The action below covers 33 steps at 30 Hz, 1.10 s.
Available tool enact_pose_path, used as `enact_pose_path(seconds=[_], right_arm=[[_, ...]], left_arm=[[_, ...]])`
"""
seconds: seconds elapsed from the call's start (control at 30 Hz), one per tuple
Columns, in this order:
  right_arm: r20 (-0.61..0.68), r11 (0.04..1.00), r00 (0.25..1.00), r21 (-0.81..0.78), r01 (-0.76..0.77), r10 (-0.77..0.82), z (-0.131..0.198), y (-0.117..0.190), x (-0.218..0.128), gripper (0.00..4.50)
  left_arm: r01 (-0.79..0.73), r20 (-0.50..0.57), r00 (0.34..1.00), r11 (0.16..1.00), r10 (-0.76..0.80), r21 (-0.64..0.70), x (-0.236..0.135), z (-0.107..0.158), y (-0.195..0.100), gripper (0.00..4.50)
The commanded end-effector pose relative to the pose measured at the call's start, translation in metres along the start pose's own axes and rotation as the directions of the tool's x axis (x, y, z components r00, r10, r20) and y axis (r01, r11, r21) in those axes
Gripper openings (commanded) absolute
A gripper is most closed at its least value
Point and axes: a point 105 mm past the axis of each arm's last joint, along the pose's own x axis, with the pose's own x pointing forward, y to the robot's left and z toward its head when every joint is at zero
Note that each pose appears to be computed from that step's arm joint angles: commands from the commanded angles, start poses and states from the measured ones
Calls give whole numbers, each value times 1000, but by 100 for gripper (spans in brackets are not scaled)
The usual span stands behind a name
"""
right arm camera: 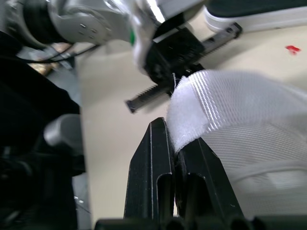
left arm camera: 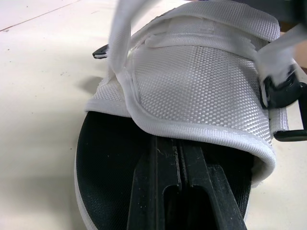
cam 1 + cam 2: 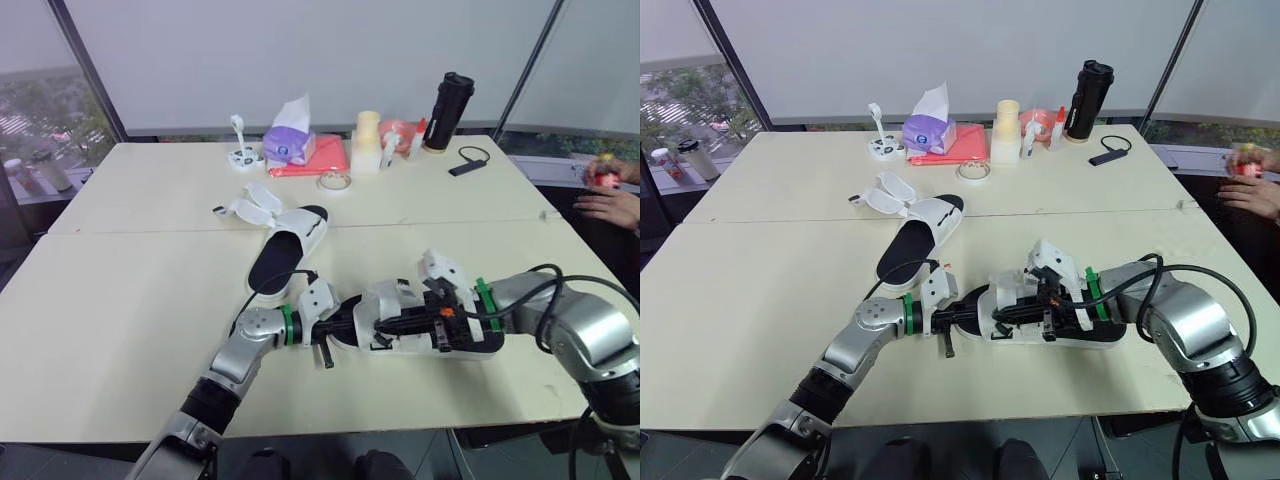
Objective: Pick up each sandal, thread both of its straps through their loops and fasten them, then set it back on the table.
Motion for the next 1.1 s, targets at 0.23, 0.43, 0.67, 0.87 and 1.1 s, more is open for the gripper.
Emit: enact_pose_path(seconds=[0.23, 0.43, 0.67, 0.87, 1.1], right_arm=[[177, 994, 983, 85, -62, 46, 27, -4, 9, 4], [188, 986, 981, 145, -83, 55, 24, -14, 15, 4], [150, 983, 985, 152, -107, 84, 17, -15, 13, 4], [220, 985, 974, 173, 9, -47, 23, -23, 1, 187], [282, 962, 942, 248, 113, -183, 14, -7, -4, 237]], left_arm=[[-33, -128, 992, 995, 21, -95, -7, -40, -2, 0], [-42, -135, 990, 995, 29, -95, -9, -42, -1, 0], [-54, -140, 989, 993, 39, -107, -10, -44, -1, 0], [-65, -143, 989, 992, 49, -109, -13, -45, -1, 0], [-60, -145, 988, 991, 43, -117, -13, -47, -2, 0]])
